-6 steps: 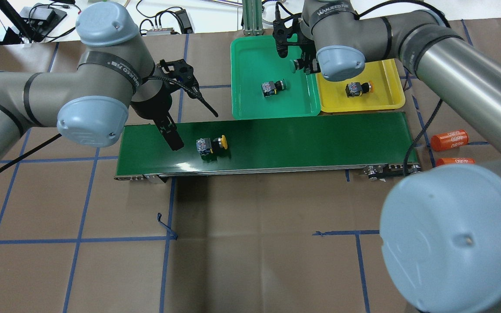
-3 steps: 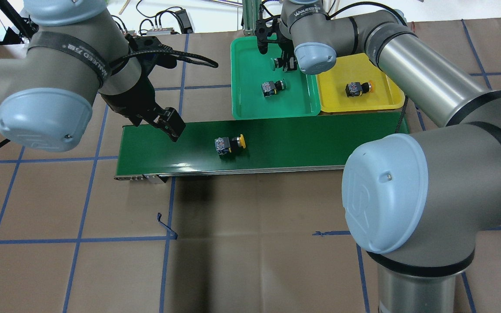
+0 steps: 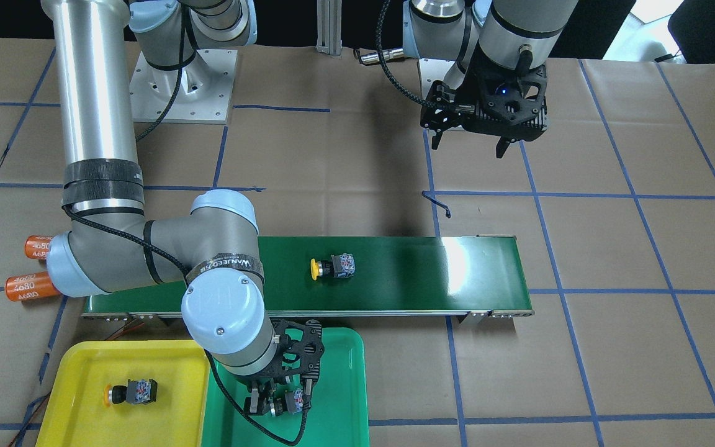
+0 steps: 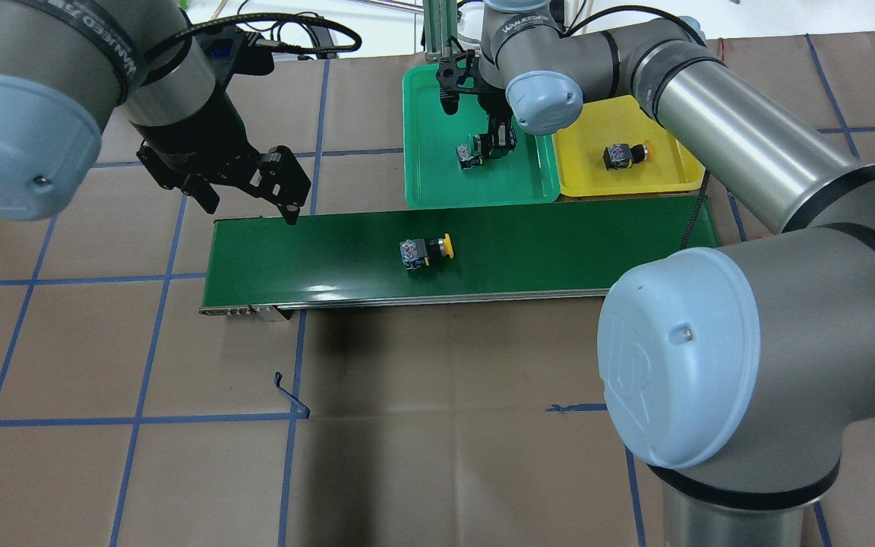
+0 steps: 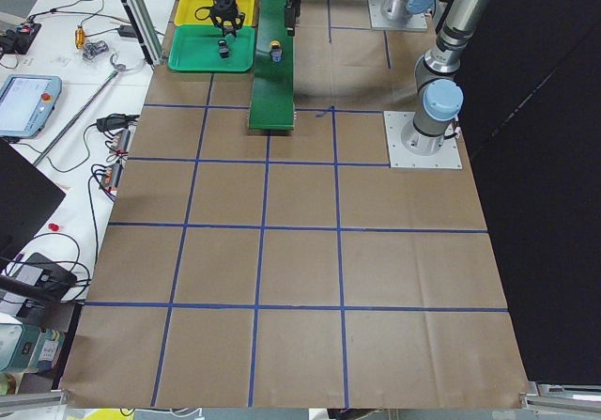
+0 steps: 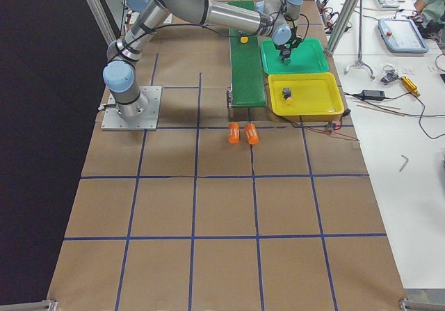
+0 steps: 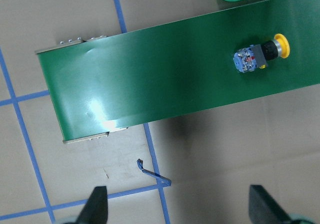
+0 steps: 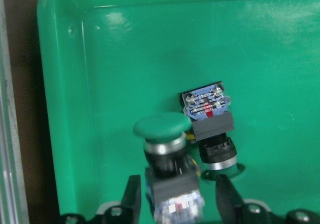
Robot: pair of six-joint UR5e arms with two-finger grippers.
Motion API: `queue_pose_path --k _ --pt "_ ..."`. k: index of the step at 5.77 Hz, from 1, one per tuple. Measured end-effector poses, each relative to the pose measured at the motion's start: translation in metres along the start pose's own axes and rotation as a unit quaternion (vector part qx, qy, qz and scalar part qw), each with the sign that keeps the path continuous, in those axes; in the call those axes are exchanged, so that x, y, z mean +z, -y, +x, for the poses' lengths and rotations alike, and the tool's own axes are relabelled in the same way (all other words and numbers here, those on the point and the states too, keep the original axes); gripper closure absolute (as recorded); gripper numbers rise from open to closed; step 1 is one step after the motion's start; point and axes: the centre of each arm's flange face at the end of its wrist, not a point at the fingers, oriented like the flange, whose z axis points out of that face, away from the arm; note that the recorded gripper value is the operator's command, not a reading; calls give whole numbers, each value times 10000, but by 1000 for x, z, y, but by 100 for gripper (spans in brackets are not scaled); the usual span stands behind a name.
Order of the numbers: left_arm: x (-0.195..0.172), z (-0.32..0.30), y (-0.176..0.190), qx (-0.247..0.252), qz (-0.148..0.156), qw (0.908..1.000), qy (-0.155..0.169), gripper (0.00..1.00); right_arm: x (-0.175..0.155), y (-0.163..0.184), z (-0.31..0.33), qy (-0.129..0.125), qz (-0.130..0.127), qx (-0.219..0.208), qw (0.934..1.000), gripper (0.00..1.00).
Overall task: Sort buttons by color to trays
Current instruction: 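Grasp the belt's yellow button with right while left rises to rest, then carry the yellow button with the right gripper into the yellow tray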
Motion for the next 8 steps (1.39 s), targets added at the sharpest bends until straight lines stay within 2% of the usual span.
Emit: queue_pose_path --k 1,2,4,5,6,8 --pt "-4 -6 -2 -162 21 9999 -18 2 -19 -3 -1 -81 -10 38 10000 0" --pt "-6 -9 -3 -232 56 9997 -34 2 -45 -9 -6 -60 -41 77 9999 0" --pt "-8 -11 -2 -276 125 9995 -45 2 -100 -23 -51 454 -185 128 9987 0" --pt "-7 -11 0 -259 198 9995 -46 2 -116 -31 -92 663 -229 101 9975 0" --pt "-7 -11 1 -244 268 9993 -47 2 -117 -39 -131 647 -213 41 9977 0" --pt "-8 -9 8 -246 482 9984 -165 2 -72 -50 -172 46 -75 -166 9998 0"
